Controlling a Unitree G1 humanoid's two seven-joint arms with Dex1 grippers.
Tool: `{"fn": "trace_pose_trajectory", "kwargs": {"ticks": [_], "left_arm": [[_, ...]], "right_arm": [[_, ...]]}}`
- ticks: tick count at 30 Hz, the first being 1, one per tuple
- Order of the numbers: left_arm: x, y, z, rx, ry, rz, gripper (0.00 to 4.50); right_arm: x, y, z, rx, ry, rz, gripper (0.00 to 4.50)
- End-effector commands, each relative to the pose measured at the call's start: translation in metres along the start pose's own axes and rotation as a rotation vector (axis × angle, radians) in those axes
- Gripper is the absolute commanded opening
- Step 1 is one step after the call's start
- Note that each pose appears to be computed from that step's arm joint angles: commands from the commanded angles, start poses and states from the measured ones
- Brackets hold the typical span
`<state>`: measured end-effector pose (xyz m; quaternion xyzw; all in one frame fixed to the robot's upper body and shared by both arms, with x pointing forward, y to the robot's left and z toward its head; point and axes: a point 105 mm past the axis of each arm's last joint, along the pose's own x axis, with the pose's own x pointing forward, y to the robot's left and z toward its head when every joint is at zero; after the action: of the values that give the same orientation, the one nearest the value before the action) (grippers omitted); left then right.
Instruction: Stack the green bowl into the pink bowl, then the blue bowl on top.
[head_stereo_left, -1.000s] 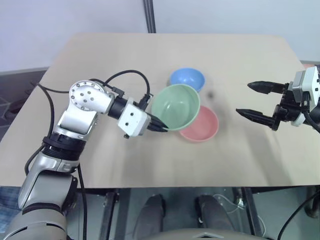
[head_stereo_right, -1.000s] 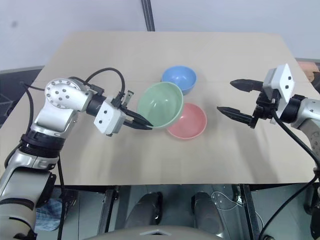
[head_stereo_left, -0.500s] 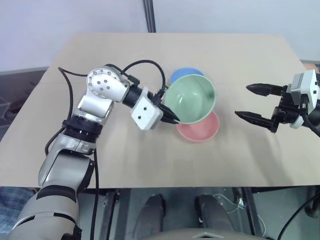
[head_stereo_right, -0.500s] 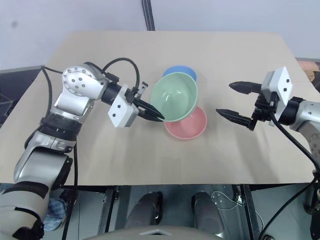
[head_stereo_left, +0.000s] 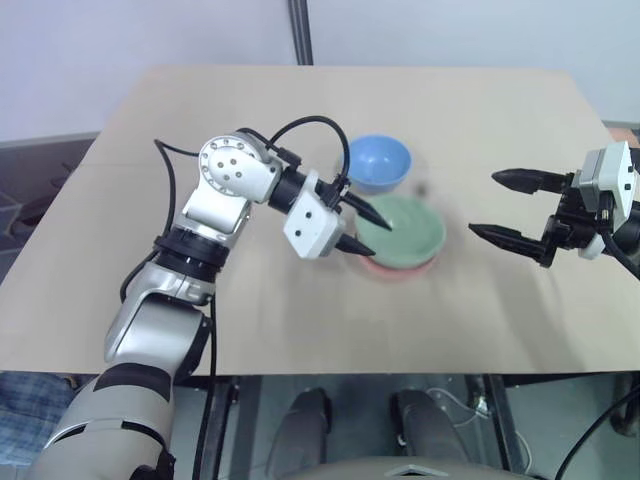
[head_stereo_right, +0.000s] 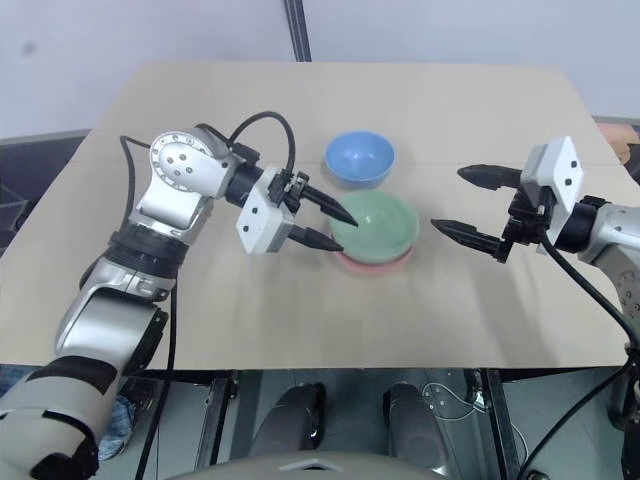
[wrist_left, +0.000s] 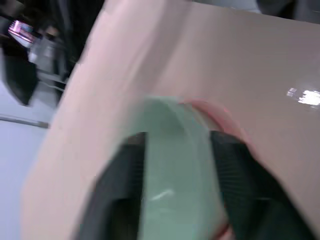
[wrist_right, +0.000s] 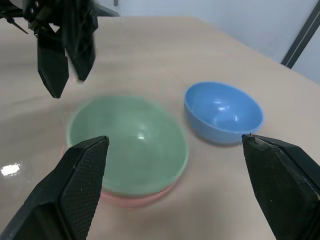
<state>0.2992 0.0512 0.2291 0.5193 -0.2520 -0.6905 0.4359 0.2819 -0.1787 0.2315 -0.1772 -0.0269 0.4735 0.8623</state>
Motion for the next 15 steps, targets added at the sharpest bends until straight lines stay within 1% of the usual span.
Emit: {"fn": "trace_pose_trajectory", "kwargs": {"ticks": [1,2,4,7,9,12,15], "left_arm": [[-0.01,0.012,0.007,0.051,0.01,0.034,3.79],[-0.011,0.012,0.007,0.049,0.011,0.033,4.22],[-0.013,0.015,0.008,0.043,0.001,0.063,4.22],[-0.018,0.017,0.007,-0.01,-0.014,0.108,4.22],[-0.025,0.023,0.005,-0.084,-0.028,0.186,4.22],[-0.043,0.034,-0.003,-0.247,-0.052,0.364,4.22],[-0.068,0.042,-0.017,-0.394,-0.038,0.548,4.22]], "right_arm": [[-0.002,0.002,0.012,-0.048,-0.028,0.002,4.5],[-0.002,0.002,0.012,-0.048,-0.028,0.003,4.5],[-0.002,0.002,0.012,-0.048,-0.027,0.004,4.5],[-0.001,0.002,0.011,-0.047,-0.024,0.008,4.5],[0.0,0.002,0.01,-0.047,-0.023,0.01,4.5],[0.0,0.002,0.009,-0.044,-0.02,0.013,4.5],[0.002,0.003,0.007,-0.042,-0.016,0.022,4.5]]}}
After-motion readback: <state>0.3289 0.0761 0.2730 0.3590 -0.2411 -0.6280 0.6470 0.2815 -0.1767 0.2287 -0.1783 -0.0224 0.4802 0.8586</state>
